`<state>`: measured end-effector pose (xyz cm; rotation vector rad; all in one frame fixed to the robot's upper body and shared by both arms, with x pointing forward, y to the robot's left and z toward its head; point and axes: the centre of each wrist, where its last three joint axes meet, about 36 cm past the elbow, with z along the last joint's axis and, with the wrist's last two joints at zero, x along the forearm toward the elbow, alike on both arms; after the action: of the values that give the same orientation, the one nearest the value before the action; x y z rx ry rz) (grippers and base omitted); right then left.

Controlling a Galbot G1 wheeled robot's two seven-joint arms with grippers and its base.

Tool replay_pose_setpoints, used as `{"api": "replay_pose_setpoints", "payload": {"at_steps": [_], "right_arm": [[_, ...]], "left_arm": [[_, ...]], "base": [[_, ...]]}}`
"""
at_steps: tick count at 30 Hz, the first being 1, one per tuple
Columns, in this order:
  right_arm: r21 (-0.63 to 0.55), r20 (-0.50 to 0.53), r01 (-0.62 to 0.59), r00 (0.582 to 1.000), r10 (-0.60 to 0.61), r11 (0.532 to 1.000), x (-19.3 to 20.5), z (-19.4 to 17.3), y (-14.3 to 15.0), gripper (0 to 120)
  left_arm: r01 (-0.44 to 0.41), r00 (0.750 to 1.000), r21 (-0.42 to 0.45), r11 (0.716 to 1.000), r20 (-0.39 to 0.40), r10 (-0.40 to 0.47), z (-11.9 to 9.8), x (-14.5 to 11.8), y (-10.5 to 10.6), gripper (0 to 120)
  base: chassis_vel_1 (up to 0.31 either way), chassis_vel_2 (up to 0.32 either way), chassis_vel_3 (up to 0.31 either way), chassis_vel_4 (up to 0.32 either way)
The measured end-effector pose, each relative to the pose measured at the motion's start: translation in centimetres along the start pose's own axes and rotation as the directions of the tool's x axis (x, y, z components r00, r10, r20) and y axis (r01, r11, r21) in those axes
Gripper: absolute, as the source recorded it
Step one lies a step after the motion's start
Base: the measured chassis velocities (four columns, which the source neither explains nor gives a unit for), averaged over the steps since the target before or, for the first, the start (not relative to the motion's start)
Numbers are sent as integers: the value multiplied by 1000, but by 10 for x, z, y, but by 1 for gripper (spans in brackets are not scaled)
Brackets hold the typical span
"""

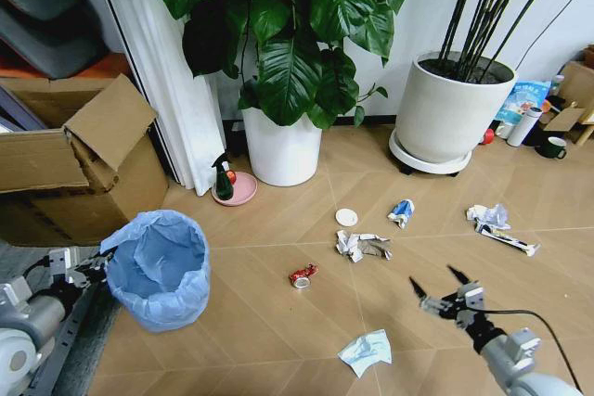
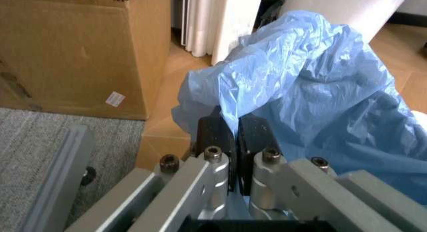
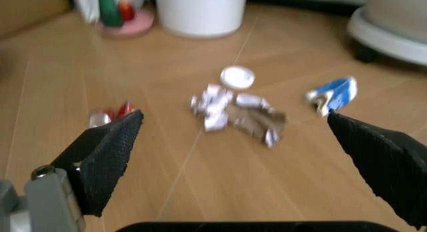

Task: Pick up the trash bin and place the garbage on the floor into it.

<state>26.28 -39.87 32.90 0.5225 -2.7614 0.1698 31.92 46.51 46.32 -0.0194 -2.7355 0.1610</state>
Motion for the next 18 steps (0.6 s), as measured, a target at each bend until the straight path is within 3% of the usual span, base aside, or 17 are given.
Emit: {"api": "replay_pose_setpoints", "payload": {"at_steps": [7,10,18], "right_arm": [[-3,-125,152,981,-151,988,3,11,-22,100],[-64,-175,288,940,-294,956,3,19,-41,100],[-78,-258,402,876,-408,912,-7,40,-70,100]], "left_arm": [[-1,1000,-4,1000,-5,1,0,0,-1,0],[3,1000,-10,1000,-16,-3,3,2,0,0],[9,1000,-12,1000,-27,-10,6,10,-1,0]], "base": [[0,0,0,0],[0,0,0,0],[0,0,0,0]]}}
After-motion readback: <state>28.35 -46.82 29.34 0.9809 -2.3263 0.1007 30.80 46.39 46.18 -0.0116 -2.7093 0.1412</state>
